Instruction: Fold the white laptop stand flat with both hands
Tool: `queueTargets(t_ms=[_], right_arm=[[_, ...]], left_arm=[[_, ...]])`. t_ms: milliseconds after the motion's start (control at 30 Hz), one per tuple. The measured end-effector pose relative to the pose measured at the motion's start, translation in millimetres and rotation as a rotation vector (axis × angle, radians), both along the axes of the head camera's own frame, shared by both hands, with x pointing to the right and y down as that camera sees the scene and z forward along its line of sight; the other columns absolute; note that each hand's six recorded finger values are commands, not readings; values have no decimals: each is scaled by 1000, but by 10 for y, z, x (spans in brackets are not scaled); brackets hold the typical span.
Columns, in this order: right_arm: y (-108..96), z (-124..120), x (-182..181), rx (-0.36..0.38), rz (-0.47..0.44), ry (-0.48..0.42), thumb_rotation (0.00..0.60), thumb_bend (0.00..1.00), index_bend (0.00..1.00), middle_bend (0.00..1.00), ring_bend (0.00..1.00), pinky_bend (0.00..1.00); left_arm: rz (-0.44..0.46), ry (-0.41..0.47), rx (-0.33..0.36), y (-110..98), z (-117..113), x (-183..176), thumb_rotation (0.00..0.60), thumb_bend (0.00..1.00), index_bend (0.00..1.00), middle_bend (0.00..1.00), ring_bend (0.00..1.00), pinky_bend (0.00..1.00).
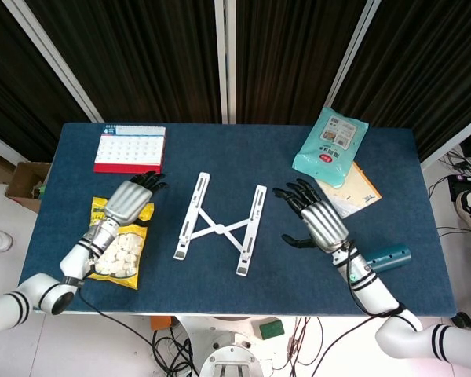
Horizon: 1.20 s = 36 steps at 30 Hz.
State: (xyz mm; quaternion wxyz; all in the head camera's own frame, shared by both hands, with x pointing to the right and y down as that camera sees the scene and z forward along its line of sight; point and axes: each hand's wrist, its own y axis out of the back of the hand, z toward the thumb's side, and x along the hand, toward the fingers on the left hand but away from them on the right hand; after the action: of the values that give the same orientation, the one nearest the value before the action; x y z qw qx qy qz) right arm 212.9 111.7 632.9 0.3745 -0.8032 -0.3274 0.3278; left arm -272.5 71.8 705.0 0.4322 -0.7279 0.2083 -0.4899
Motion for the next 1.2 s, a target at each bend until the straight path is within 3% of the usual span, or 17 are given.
queueTargets(t_ms=[133,300,600,1200], right_arm=[[66,162,-153,98,-97,122,600,0,468,529,367,417],[158,378,-316,160,-162,188,600,0,551,611,461,511],[225,678,-499,197,-210,252,600,0,583,652,526,583],[289,1083,-615,221,-252,323,600,0,587,654,527,586]], left_arm=[[37,-36,24,-63,198,197,600,0,176,56,69,196],[60,-58,35,-143,376,405,600,0,173,54,69,192],[31,-15,-15,-248,563,697,600,0,173,54,69,187],[43,-13,-42,-251,764,892,600,0,172,54,69,179]])
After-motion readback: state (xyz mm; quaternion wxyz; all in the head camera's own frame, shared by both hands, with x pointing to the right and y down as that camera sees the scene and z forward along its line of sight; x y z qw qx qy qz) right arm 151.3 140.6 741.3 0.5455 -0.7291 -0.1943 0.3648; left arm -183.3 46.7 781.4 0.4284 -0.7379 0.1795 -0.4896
